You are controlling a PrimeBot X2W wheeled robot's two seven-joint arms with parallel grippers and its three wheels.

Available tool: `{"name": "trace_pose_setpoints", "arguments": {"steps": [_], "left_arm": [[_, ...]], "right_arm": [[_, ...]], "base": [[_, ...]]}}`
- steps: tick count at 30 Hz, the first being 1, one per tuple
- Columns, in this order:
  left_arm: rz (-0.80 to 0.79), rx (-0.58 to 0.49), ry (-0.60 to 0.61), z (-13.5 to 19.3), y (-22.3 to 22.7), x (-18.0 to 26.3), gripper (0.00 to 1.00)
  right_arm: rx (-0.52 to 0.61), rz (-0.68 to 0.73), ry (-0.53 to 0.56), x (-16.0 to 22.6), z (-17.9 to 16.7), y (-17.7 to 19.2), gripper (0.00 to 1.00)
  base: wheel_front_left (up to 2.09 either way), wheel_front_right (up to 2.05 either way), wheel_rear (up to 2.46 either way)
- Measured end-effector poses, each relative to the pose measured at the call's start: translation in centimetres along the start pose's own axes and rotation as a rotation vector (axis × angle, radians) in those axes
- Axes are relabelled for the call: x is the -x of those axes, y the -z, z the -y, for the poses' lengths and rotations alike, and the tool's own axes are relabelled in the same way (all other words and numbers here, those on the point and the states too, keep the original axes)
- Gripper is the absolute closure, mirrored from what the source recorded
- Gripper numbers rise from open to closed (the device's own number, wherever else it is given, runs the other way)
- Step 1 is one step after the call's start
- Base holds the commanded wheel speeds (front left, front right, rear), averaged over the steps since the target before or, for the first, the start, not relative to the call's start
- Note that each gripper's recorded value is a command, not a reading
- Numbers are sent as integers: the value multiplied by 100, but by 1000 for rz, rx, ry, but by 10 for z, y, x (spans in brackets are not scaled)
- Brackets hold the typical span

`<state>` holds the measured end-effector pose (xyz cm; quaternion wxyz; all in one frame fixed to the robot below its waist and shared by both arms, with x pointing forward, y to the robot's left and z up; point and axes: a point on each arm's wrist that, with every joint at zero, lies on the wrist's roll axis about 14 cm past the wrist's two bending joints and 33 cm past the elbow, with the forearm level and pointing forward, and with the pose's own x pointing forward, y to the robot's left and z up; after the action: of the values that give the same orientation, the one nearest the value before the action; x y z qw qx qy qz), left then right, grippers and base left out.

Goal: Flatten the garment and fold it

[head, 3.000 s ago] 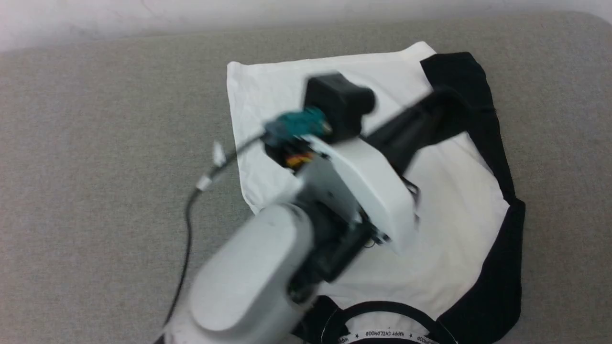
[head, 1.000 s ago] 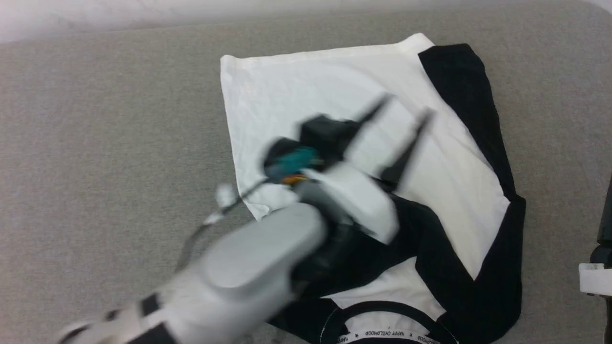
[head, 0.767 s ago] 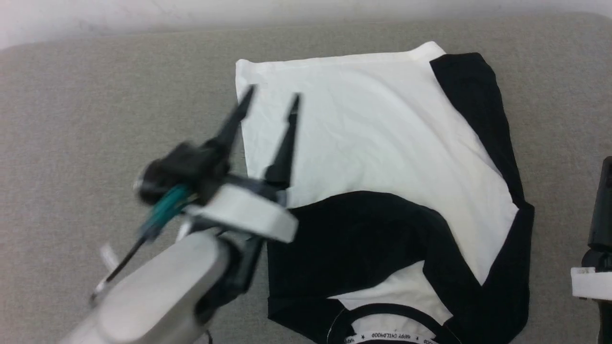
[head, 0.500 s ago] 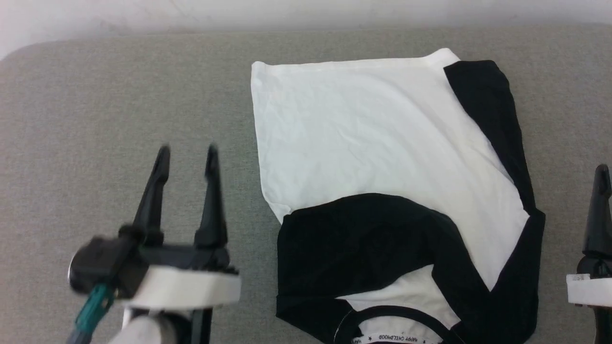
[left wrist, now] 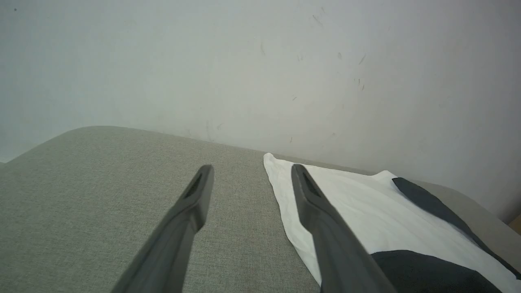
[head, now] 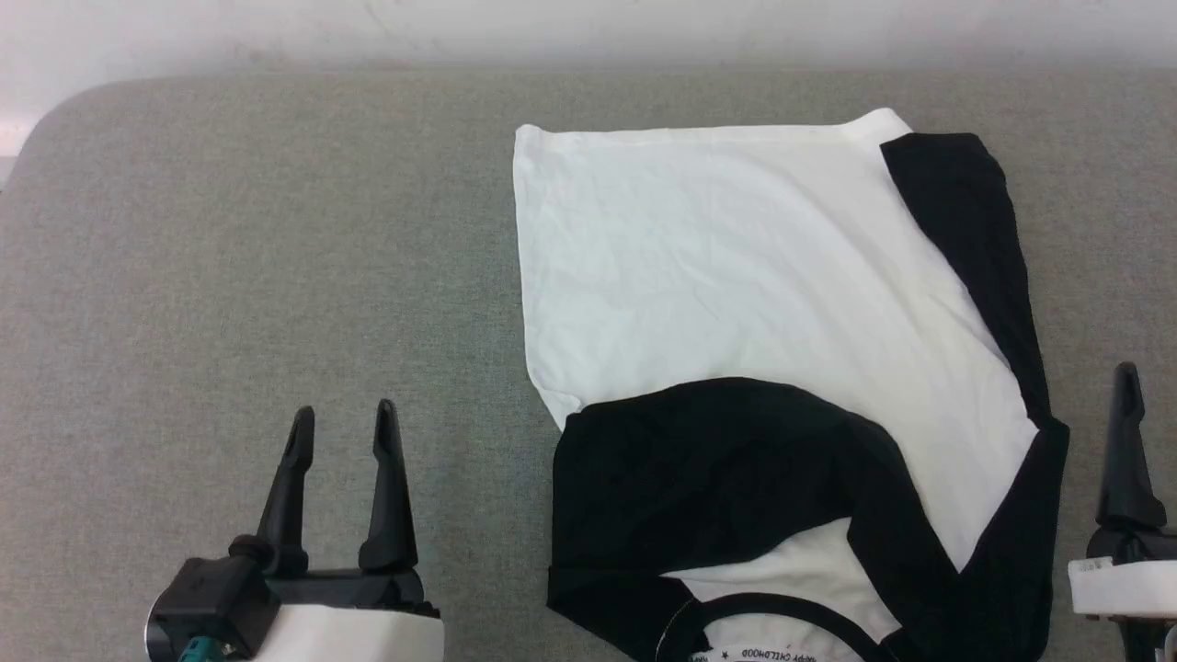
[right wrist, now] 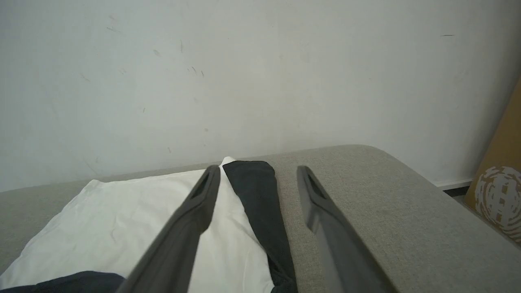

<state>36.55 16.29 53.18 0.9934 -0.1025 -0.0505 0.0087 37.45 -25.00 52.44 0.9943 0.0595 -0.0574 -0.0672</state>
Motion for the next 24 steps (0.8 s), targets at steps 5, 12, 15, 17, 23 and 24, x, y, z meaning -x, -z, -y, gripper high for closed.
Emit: {"name": "trace_pose_setpoints", "arguments": {"steps": [5, 12, 15, 17, 23, 24], "left_arm": [[13, 28, 4, 1, 3, -8, 0], [20, 50, 20, 6, 12, -27, 0], [17, 46, 30, 7, 17, -35, 0], [11, 47, 35, 8, 23, -41, 0], [3, 49, 57, 13, 38, -60, 0], [1, 45, 59, 13, 40, -63, 0]], "right_arm": [[1, 10, -12, -17, -4, -6, 0], [22, 89, -116, -92, -11, -60, 0], [22, 89, -153, -128, -14, -79, 0], [55, 73, -166, -152, -13, -88, 0], [91, -97, -127, -215, 4, -68, 0], [94, -142, -119, -222, 7, -59, 0]], "base": [[0, 0, 0], [0, 0, 0], [0, 0, 0], [0, 0, 0], [0, 0, 0], [0, 0, 0]]}}
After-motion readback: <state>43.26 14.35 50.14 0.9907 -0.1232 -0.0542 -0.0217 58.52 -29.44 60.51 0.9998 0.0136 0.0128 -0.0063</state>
